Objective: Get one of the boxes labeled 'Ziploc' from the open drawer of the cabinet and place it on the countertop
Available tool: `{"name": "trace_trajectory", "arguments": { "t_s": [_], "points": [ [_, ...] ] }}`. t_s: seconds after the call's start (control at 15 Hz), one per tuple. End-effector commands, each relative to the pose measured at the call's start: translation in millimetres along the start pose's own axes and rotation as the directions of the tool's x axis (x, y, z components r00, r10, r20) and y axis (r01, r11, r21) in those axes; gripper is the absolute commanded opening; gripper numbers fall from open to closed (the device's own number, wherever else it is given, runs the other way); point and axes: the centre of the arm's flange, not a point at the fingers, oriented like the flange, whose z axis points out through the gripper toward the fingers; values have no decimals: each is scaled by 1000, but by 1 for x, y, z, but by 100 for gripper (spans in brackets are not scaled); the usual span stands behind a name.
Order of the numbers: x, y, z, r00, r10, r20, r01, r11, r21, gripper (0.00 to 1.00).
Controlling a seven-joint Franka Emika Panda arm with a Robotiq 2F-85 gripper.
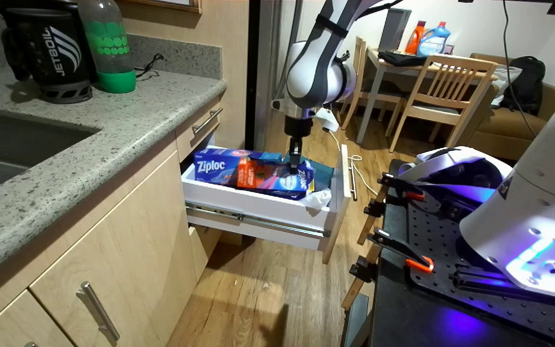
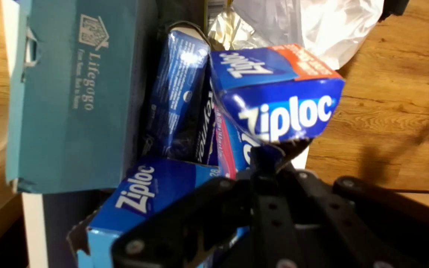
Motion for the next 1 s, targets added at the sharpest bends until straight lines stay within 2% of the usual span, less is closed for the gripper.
{"name": "trace_trajectory", "arguments": {
  "t_s": [0.0, 0.47, 0.93],
  "points": [
    [-31, 3, -54, 997, 48, -68, -52, 997, -56, 4],
    [-75, 15, -120, 980, 129, -155, -150, 979, -136, 4],
    [-99, 17, -166, 956, 186, -227, -232, 953, -196, 4]
  ]
}}
